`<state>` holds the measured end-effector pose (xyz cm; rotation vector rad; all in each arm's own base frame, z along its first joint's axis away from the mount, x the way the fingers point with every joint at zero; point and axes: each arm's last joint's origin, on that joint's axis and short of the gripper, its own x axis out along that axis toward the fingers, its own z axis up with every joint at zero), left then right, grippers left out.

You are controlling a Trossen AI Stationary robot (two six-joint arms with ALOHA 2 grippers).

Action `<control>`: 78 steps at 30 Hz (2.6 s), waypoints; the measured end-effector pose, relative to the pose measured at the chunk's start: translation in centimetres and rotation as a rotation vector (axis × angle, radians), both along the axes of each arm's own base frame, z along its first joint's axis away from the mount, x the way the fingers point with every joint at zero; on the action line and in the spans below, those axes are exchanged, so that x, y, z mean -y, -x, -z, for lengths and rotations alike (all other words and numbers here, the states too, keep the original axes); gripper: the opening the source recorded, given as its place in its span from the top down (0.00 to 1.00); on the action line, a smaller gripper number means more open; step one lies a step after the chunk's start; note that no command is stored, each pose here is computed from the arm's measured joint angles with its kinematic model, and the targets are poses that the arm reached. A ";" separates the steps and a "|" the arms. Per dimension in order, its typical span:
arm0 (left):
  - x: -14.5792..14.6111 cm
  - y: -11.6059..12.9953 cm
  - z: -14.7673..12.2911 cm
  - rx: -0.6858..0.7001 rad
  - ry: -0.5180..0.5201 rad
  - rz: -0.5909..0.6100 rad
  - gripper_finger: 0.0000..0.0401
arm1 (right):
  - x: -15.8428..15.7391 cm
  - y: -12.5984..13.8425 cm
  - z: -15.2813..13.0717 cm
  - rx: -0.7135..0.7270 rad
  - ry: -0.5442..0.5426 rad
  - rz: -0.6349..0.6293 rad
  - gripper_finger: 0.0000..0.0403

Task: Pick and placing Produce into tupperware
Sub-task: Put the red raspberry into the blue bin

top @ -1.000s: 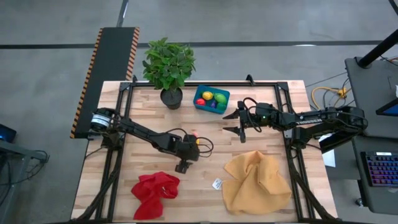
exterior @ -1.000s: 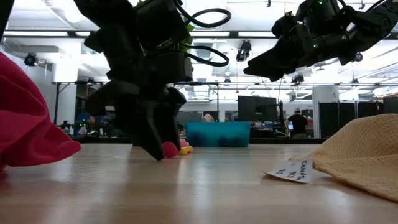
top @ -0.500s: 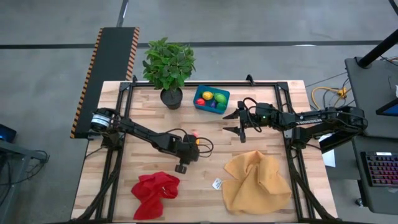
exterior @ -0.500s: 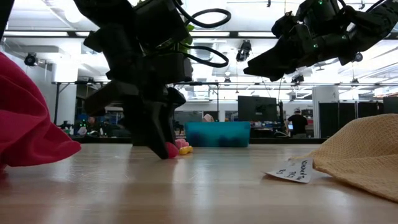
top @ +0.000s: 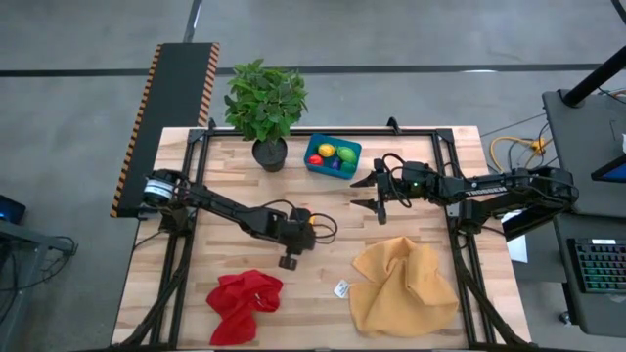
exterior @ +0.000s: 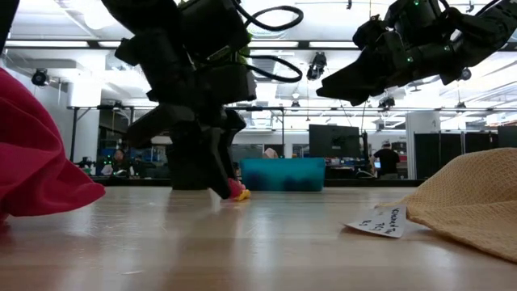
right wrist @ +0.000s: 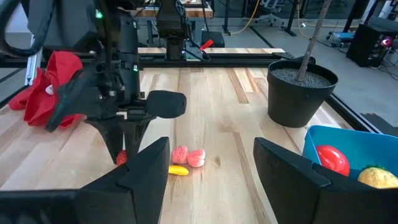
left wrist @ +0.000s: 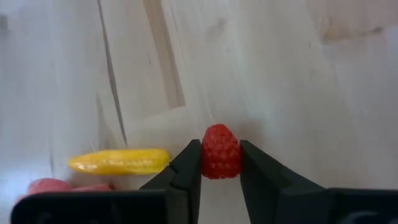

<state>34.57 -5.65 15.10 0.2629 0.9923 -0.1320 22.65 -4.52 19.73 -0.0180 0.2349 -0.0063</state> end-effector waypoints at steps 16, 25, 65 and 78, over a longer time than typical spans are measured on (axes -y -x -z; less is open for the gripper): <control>-0.8 -1.4 -1.8 0.202 -0.262 -0.221 0.84 | 0.1 0.5 -0.2 -0.026 0.011 0.074 0.44; -2.1 -2.7 -3.1 0.354 -0.340 -0.244 0.84 | -0.2 4.2 -2.3 -0.079 0.009 0.243 0.44; -14.5 -11.6 -3.5 0.369 -0.652 -0.503 0.84 | -0.9 8.9 -2.4 0.004 0.007 0.393 0.44; -15.3 -11.4 -3.4 0.344 -0.655 -0.511 0.79 | -0.9 8.9 -2.1 -0.011 0.016 0.390 0.44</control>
